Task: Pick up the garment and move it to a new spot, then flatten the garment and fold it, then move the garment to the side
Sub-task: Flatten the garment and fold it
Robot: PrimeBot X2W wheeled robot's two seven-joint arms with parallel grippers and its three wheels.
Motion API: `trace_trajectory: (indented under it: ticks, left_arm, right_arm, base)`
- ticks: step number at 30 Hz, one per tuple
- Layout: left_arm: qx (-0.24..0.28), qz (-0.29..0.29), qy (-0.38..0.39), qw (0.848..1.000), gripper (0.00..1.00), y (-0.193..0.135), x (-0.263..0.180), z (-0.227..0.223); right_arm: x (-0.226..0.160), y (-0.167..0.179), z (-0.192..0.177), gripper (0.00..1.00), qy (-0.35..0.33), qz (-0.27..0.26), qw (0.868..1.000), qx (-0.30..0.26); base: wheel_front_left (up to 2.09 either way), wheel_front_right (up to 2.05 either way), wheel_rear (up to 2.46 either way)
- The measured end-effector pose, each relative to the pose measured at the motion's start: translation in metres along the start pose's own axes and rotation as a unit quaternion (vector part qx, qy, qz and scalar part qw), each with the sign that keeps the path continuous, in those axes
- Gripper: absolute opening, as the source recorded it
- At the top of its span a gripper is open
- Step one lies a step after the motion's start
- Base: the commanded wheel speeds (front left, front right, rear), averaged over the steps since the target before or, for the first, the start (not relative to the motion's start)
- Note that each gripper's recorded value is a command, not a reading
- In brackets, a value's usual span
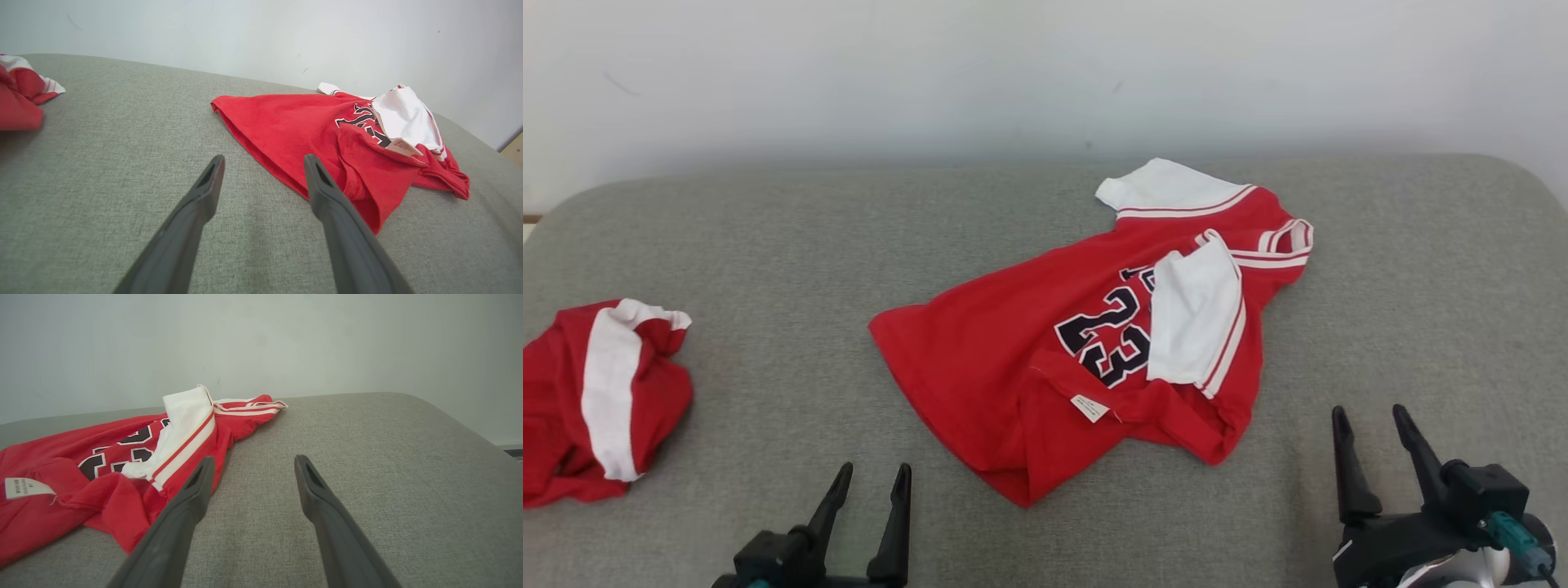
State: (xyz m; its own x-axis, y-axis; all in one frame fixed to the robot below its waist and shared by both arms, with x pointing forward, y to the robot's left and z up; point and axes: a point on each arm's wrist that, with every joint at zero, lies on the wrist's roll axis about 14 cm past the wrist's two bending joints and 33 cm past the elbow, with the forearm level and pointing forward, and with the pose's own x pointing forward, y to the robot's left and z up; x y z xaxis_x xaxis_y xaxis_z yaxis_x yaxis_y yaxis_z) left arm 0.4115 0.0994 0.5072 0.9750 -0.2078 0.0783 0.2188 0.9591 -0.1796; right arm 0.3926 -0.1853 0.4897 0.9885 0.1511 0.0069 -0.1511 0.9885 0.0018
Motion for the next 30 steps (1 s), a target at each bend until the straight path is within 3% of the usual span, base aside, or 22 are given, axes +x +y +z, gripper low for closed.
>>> trace_trajectory:
  ticks: [12,25,26,27,28,29,30]
  left_arm:
    - [-0.006,-0.039,0.031,0.999,1.0,-0.018,0.068,-0.02]
    - [-0.032,-0.016,0.123,0.992,1.0,-0.014,0.099,-0.079]
    - [-0.034,-0.022,0.125,0.991,0.91,-0.016,0.101,-0.08]
    - [-0.04,-0.024,0.127,0.991,0.64,-0.017,0.103,-0.081]
    - [-0.042,-0.025,0.129,0.99,0.16,-0.018,0.104,-0.083]
    - [-0.041,-0.027,0.131,0.99,0.0,-0.018,0.104,-0.084]
    - [-0.042,-0.029,0.133,0.99,0.0,-0.019,0.105,-0.085]
  right_arm:
    - [-0.004,-0.013,-0.014,1.0,0.019,-0.02,0.999,0.017]
    - [-0.008,-0.035,-0.028,1.0,0.042,-0.055,0.997,0.017]
    - [-0.008,-0.035,-0.029,1.0,0.043,-0.055,0.997,0.018]
    - [-0.007,-0.036,-0.031,1.0,0.045,-0.056,0.997,0.018]
    - [-0.007,-0.036,-0.032,1.0,0.046,-0.056,0.997,0.018]
    - [-0.007,-0.036,-0.032,1.0,0.047,-0.056,0.997,0.018]
    - [-0.006,-0.036,-0.033,1.0,0.048,-0.056,0.997,0.019]
  base:
    - [0.0,0.0,0.0]
    - [0.0,0.0,0.0]
    - [0.0,0.0,0.0]
    - [0.0,0.0,0.0]
    - [0.0,0.0,0.0]
    - [0.0,0.0,0.0]
    - [0.0,0.0,0.0]
